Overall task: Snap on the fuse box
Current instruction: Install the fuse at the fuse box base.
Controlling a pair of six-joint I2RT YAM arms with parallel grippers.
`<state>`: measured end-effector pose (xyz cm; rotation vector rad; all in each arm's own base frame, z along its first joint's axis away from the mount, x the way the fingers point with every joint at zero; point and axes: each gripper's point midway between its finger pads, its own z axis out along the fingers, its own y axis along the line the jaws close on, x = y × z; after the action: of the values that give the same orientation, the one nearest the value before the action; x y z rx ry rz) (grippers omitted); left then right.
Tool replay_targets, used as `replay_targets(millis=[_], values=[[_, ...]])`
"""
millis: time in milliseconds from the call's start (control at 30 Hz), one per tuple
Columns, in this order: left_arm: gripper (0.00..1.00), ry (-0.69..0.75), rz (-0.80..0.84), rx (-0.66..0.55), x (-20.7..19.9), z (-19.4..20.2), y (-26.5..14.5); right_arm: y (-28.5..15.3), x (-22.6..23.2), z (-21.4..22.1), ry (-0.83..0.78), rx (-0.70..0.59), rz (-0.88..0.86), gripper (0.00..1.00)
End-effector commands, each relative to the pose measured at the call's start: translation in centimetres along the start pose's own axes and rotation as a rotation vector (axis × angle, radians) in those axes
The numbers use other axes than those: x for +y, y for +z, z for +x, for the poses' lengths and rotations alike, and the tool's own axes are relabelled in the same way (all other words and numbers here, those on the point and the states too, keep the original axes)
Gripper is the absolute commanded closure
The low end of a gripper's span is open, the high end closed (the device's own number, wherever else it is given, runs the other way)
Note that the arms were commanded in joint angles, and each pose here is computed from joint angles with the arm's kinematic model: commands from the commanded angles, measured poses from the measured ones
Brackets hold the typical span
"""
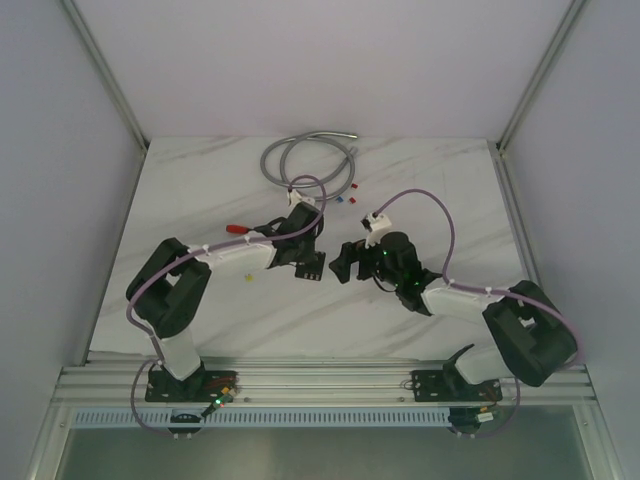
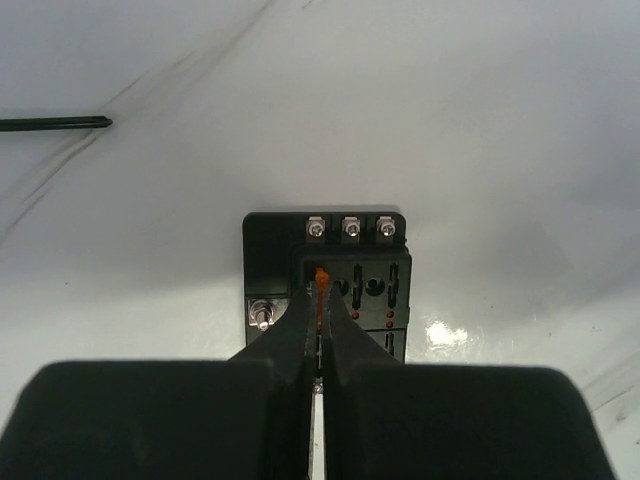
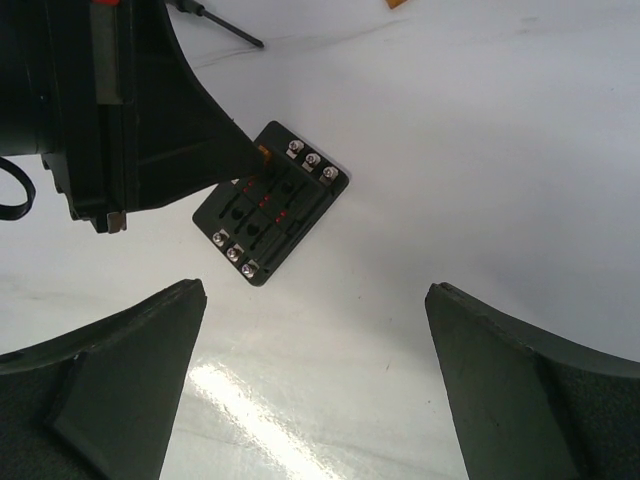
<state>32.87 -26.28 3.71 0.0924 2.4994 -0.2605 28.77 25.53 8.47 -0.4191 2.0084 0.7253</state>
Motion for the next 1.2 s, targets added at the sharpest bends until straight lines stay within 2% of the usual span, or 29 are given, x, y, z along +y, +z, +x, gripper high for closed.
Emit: replay_targets(millis=[0, 167, 400, 600, 967, 1167], values=[[1.00, 0.103, -0.211, 0.285, 5.6, 9.1, 0.4, 0.6, 0.7, -1.1, 0.018, -0.016, -0.027, 0.00], [1.00, 0.104, -0.173, 0.317, 5.1, 10.0, -0.7, 0.9, 1.2, -1.2, 0.056, 0.003, -0.042, 0.01], [1.00, 0.097, -0.118, 0.336, 4.3, 10.1, -2.2, 1.7, 2.4, -1.8, 0.117, 0.049, -0.083, 0.11], [1.00, 0.114, -0.149, 0.363, 5.1, 10.6, -2.8, 2.6, 3.1, -0.9, 0.170, 0.110, -0.114, 0.19], [1.00, 0.157, -0.207, 0.492, 6.8, 13.4, -0.3, 3.5, 2.9, 1.6, 0.208, 0.181, -0.119, 0.21], [1.00, 0.132, -0.240, 0.533, 8.4, 15.6, -1.3, 3.7, 3.1, 2.0, 0.217, 0.192, -0.132, 0.22]])
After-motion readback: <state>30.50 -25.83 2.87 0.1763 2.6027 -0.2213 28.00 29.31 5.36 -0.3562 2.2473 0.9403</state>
